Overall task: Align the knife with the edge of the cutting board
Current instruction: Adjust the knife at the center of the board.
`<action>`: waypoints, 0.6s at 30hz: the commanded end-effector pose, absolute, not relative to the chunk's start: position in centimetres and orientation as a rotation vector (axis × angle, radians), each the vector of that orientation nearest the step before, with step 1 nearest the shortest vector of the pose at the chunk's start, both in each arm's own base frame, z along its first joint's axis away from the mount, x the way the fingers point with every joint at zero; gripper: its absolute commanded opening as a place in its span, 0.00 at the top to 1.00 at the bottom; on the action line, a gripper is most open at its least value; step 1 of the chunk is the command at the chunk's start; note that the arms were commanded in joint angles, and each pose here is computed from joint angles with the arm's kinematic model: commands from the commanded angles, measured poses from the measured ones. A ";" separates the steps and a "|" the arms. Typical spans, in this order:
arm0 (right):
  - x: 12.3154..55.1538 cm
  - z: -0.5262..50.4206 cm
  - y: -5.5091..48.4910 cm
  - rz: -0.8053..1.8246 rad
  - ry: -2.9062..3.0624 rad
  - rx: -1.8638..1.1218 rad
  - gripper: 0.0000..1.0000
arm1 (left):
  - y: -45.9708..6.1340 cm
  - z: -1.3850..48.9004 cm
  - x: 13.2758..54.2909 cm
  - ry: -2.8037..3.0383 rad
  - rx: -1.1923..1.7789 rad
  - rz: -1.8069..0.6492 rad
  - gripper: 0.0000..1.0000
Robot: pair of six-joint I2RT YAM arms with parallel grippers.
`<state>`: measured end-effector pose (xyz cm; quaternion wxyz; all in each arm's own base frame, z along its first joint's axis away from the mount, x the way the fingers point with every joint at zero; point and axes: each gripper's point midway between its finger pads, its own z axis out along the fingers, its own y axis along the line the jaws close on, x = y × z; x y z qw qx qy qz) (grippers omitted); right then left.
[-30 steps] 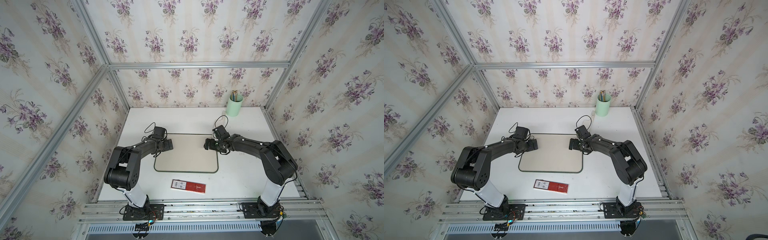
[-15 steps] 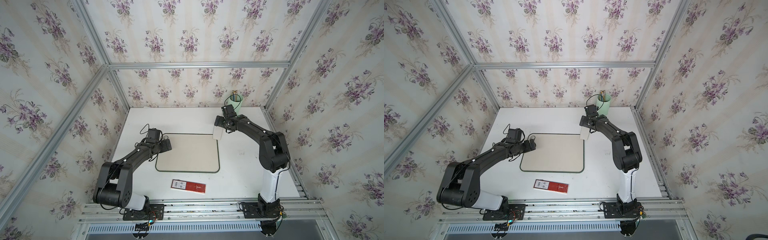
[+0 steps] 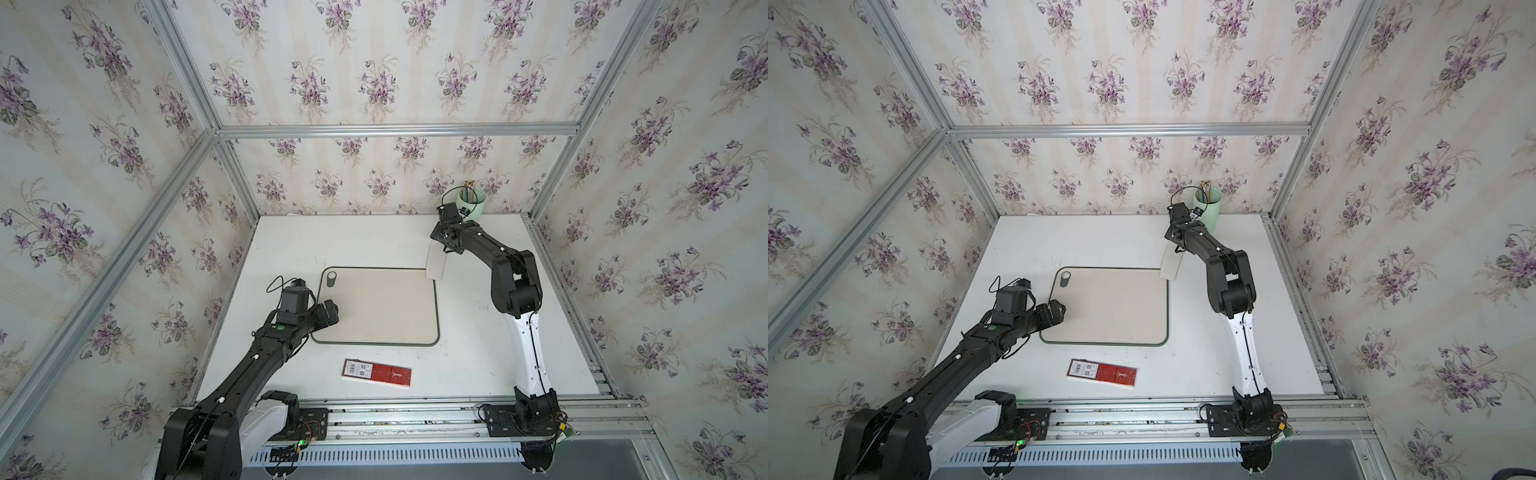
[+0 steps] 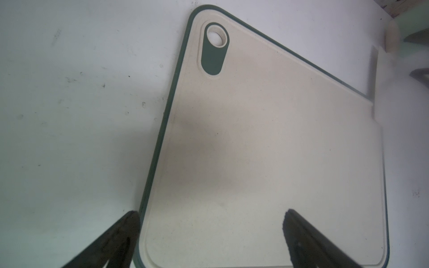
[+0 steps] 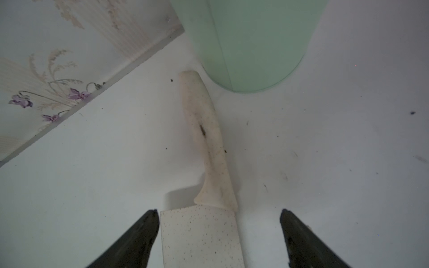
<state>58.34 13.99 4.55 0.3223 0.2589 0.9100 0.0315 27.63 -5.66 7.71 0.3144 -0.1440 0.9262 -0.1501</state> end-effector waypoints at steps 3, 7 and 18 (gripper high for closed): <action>58.9 2.1 12.7 0.042 2.399 0.794 0.16 | -5.6 7.6 27.0 2.448 -0.381 -0.398 0.01; 58.8 1.4 11.4 -0.001 2.397 0.841 0.15 | -5.6 7.2 27.1 2.457 -0.381 -0.395 0.01; 53.2 0.2 7.4 -0.257 2.447 0.937 0.15 | -5.8 7.0 27.1 2.456 -0.373 -0.410 0.01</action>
